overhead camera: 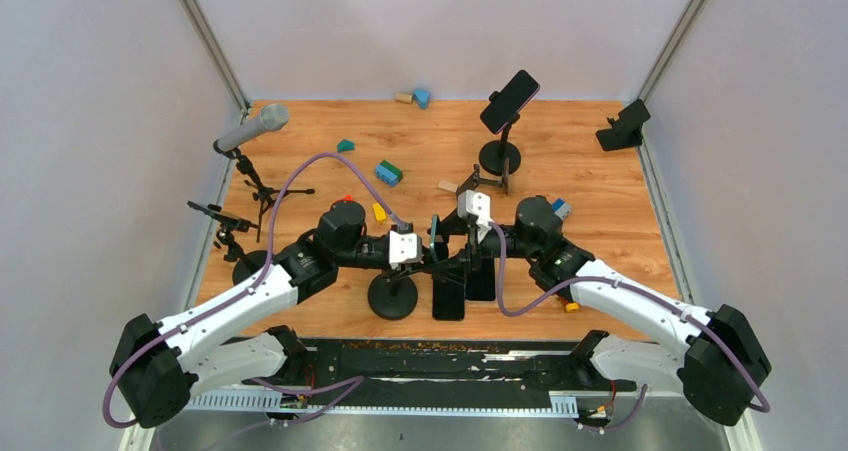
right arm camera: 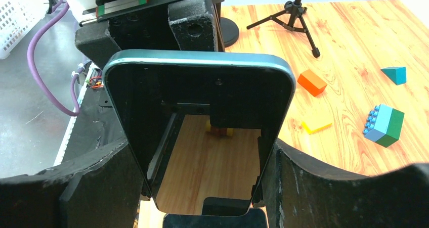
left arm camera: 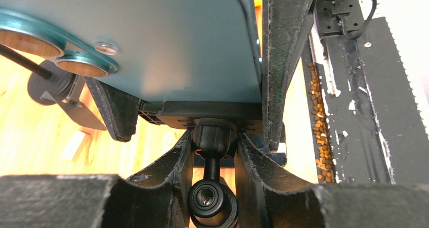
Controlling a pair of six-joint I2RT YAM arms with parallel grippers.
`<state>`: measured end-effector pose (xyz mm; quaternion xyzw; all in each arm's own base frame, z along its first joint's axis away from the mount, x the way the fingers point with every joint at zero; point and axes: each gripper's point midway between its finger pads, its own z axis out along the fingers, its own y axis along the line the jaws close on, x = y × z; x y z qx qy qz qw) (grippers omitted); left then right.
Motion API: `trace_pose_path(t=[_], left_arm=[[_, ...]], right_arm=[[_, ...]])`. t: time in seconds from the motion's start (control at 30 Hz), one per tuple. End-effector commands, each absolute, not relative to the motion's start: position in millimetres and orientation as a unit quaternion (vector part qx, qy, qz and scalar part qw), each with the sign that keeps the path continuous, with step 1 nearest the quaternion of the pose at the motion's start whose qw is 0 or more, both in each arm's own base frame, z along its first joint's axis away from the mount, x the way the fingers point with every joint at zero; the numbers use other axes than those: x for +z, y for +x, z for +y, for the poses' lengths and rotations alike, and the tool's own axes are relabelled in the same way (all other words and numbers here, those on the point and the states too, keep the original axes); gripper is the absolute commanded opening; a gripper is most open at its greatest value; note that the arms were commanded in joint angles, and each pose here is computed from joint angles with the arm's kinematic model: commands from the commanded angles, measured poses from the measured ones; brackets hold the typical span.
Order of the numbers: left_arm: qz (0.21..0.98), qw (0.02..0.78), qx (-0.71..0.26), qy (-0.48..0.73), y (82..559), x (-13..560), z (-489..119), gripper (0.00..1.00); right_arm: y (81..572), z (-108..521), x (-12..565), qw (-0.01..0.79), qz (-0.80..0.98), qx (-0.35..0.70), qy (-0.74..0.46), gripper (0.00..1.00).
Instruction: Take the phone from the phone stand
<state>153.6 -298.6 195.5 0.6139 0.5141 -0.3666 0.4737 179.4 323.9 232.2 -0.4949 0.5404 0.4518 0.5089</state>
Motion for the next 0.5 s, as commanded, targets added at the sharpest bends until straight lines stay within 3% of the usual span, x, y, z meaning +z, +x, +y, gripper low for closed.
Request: trace_pose_path(t=[0.0,0.47], left_arm=[[0.373,0.435,-0.461,0.678,85.7,217.0,-312.8,0.0],[0.333,0.42,-0.487,0.69,67.3,222.5,-309.1,0.0]], right_arm=[[265.0,303.5,213.6,0.585,0.601,0.316,-0.444,0.0],[319.5,296.2,205.5,0.612,0.624,0.263,-0.408,0.0]])
